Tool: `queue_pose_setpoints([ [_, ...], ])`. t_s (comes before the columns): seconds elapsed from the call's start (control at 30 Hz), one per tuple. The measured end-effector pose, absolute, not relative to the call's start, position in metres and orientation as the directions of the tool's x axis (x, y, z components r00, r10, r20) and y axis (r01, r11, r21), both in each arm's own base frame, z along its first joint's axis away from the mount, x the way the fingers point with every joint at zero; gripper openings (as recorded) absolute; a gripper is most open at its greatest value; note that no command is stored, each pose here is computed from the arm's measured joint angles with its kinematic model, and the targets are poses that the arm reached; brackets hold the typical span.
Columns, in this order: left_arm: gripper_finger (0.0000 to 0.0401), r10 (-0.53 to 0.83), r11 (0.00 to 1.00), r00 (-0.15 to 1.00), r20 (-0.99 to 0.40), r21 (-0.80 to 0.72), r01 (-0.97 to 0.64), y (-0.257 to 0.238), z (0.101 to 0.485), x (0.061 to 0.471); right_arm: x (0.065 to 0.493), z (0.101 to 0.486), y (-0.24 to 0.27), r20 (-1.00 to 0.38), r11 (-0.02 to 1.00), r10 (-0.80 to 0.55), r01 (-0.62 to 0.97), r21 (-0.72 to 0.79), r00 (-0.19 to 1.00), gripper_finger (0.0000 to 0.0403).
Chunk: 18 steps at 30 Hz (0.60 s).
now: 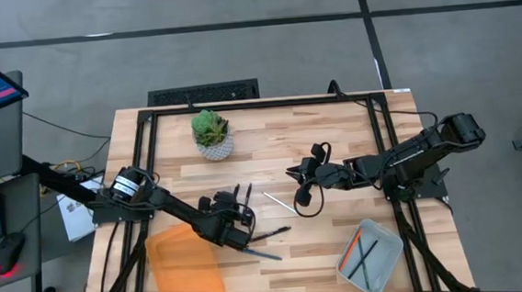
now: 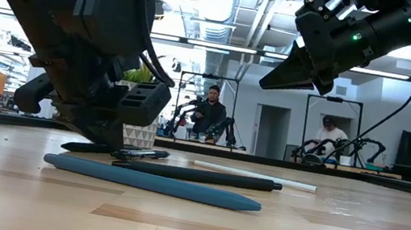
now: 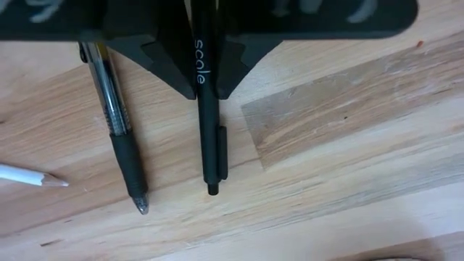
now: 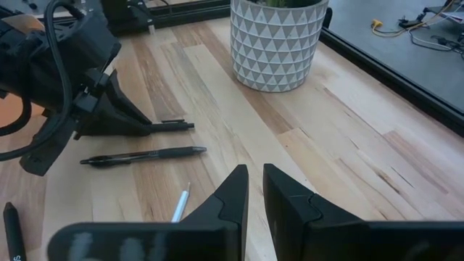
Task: Sort pens & pencils
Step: Put the black pen into the orange bin
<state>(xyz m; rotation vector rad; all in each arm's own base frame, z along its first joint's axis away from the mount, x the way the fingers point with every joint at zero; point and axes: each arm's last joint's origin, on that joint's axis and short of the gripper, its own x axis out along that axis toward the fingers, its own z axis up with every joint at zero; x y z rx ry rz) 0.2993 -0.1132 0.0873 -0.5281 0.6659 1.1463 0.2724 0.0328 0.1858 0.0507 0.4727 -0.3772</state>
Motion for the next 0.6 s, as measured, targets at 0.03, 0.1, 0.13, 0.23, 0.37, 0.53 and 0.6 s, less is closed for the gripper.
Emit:
queue_pose_setpoints([
  [0.03,0.0020,0.649,0.331,0.261,-0.714,-0.044,-0.943,-0.113,0.087,0.299,0.272,0.186,0.033,-0.454,0.930,-0.343,0.366,-0.039,0.823,0.0067],
  [0.1,0.0019,0.654,0.332,0.261,-0.711,-0.040,-0.942,-0.113,0.087,0.299,0.272,0.186,0.033,-0.453,0.930,-0.343,0.366,-0.038,0.823,0.0067],
  [0.13,0.0019,0.656,0.333,0.261,-0.708,-0.039,-0.942,-0.113,0.087,0.299,0.272,0.186,0.033,-0.453,0.930,-0.343,0.366,-0.039,0.823,0.0067],
  [0.23,0.0019,0.663,0.335,0.265,-0.700,-0.039,-0.942,-0.113,0.087,0.299,0.272,0.186,0.033,-0.454,0.930,-0.343,0.366,-0.038,0.823,0.0067],
  [0.37,0.0019,0.672,0.336,0.269,-0.690,-0.039,-0.941,-0.112,0.089,0.299,0.272,0.186,0.033,-0.453,0.930,-0.343,0.366,-0.039,0.823,0.0067],
  [0.53,0.0019,0.658,0.348,0.276,-0.700,-0.042,-0.937,-0.112,0.096,0.298,0.272,0.186,0.033,-0.454,0.930,-0.343,0.366,-0.039,0.823,0.0067],
  [0.6,0.0019,0.652,0.353,0.278,-0.706,-0.042,-0.935,-0.111,0.100,0.298,0.272,0.186,0.033,-0.453,0.930,-0.343,0.366,-0.039,0.823,0.0067],
])
